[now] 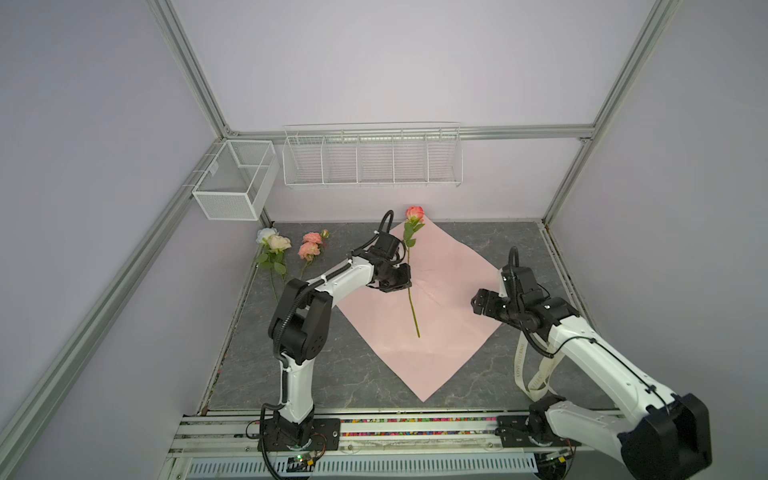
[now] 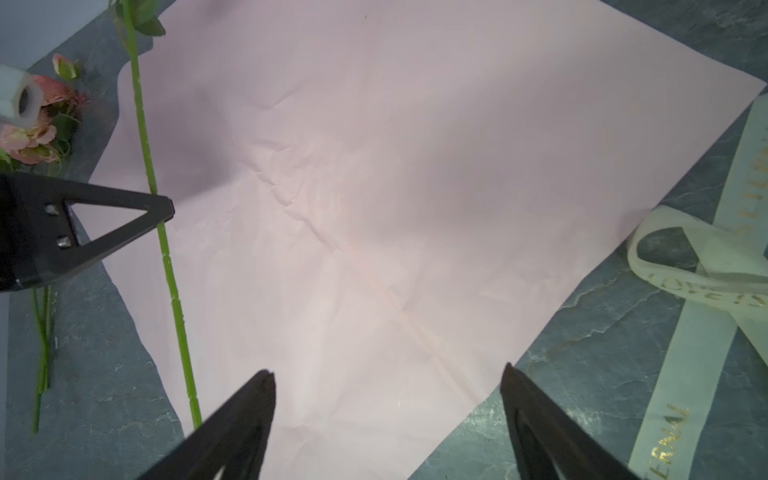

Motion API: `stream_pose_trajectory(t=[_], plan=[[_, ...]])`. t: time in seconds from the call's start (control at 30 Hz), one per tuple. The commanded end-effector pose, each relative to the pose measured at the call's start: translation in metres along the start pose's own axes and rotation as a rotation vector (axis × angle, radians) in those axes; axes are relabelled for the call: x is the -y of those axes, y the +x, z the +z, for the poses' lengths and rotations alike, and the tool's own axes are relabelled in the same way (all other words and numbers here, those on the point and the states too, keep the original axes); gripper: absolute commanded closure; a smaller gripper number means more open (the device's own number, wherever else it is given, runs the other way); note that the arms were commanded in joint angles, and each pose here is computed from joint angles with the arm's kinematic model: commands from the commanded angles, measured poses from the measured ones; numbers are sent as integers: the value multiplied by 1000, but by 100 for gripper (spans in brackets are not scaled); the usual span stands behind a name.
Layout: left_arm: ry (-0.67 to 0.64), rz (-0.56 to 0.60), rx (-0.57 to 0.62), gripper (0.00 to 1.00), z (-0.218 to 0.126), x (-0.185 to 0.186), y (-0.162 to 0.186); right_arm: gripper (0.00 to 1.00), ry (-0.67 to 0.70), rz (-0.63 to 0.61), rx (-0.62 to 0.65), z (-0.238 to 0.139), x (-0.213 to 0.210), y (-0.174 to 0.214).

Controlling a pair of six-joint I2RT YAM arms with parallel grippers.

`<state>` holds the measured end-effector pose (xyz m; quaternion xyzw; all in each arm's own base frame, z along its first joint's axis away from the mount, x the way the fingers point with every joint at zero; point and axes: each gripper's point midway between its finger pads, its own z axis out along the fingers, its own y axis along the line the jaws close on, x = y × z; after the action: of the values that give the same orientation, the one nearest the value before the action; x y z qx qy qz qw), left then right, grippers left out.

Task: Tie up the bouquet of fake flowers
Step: 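Carry the pink rose onto the paper's center with the left gripper and release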

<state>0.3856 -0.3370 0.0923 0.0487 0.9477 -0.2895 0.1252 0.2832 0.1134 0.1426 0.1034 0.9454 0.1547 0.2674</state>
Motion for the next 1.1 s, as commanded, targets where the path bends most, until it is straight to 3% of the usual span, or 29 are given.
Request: stream_pose_trajectory(t=[0.0,0.37,0.63,1.07], plan=[[-92,-23,-24,100,13,0,-1,12,9,-11,-57,-4,8,16],[-260,-41,-36,100,33,-25,2,12,17,-6,-61,-5,15,20],[-290,-46,-71,100,43,-32,5,12,3,-2,-73,-2,12,20],[-407,-11,-77,100,29,-61,7,12,-29,8,-98,3,6,23]])
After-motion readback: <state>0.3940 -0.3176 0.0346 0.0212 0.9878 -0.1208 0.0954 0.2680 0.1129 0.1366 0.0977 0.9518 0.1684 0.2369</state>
